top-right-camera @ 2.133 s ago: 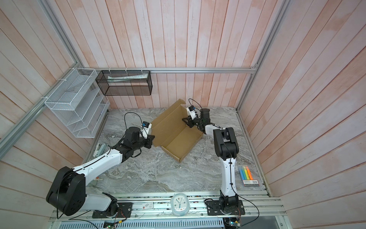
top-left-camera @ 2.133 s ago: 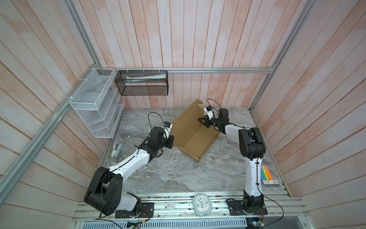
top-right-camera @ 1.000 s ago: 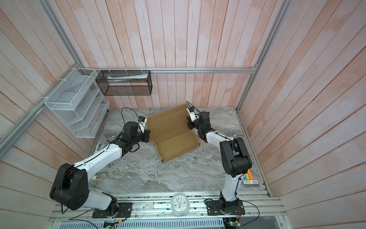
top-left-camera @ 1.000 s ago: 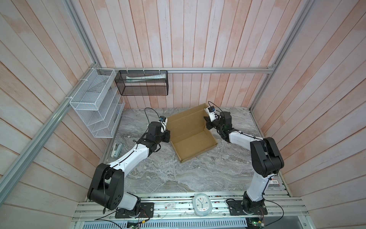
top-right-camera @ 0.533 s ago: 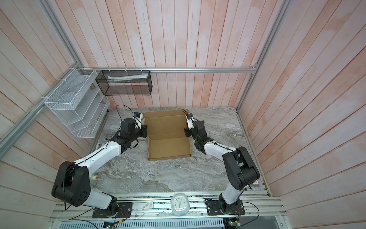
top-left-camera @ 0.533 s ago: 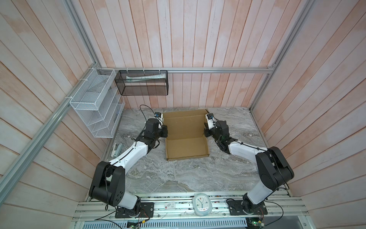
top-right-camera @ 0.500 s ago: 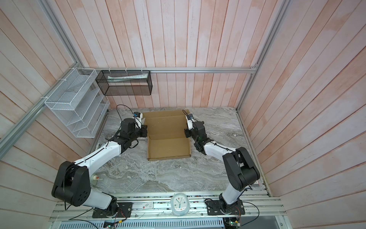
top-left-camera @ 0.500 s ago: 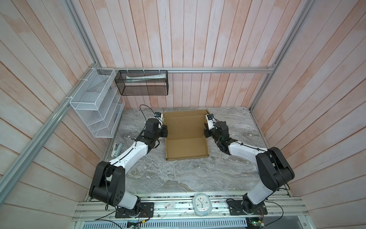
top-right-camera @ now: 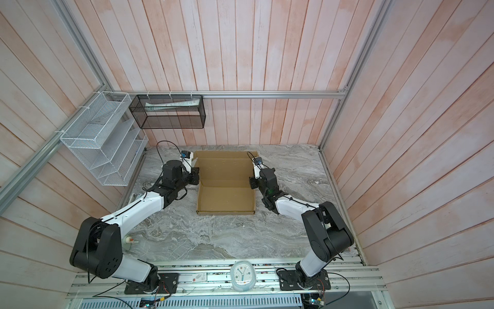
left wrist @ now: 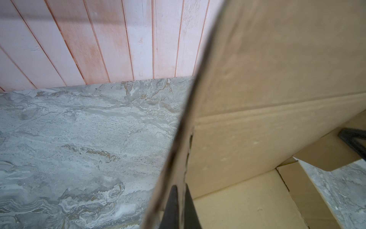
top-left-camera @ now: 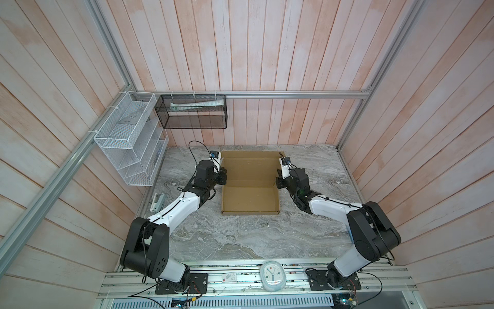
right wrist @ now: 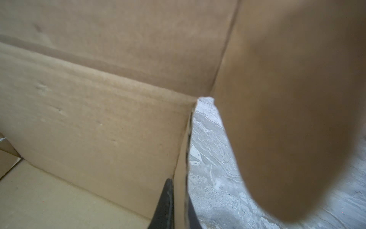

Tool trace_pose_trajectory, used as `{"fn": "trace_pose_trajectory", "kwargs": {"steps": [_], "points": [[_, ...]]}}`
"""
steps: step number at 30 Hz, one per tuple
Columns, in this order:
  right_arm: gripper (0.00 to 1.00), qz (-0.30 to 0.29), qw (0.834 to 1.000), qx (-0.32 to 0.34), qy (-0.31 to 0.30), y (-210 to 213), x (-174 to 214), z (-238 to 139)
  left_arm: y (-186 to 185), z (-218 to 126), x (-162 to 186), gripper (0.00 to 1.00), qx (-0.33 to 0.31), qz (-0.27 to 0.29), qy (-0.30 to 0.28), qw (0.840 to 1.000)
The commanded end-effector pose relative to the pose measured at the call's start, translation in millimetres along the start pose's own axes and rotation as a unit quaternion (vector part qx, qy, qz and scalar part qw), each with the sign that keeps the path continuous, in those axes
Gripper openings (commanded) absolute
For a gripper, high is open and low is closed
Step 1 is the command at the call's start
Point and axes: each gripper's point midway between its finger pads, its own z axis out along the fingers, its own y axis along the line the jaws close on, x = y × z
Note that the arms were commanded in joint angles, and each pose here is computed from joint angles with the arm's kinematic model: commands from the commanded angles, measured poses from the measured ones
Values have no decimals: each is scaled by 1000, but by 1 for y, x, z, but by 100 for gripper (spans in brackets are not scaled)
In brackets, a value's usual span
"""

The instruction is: Fold the paper box

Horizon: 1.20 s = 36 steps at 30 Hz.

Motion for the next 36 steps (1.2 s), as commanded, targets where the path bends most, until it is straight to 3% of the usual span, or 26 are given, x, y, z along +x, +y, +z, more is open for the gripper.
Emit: {"fn": "trace_pose_trajectory", "kwargs": {"steps": [1,25,31,36], "points": [[11,-9,1000,-23,-13,16,-18,-5,-21,-3,-12,3,43,24,-33,998],[20,-9,998,5,-55,-19,-57,-1,-13,-2,2,0,42,46,-26,998],[19,1,998,-7,-55,-27,-54,4,-12,0,3,0,47,49,-23,997],[13,4,998,-17,-55,-26,-52,5,-11,4,6,0,44,47,-17,998]]}}
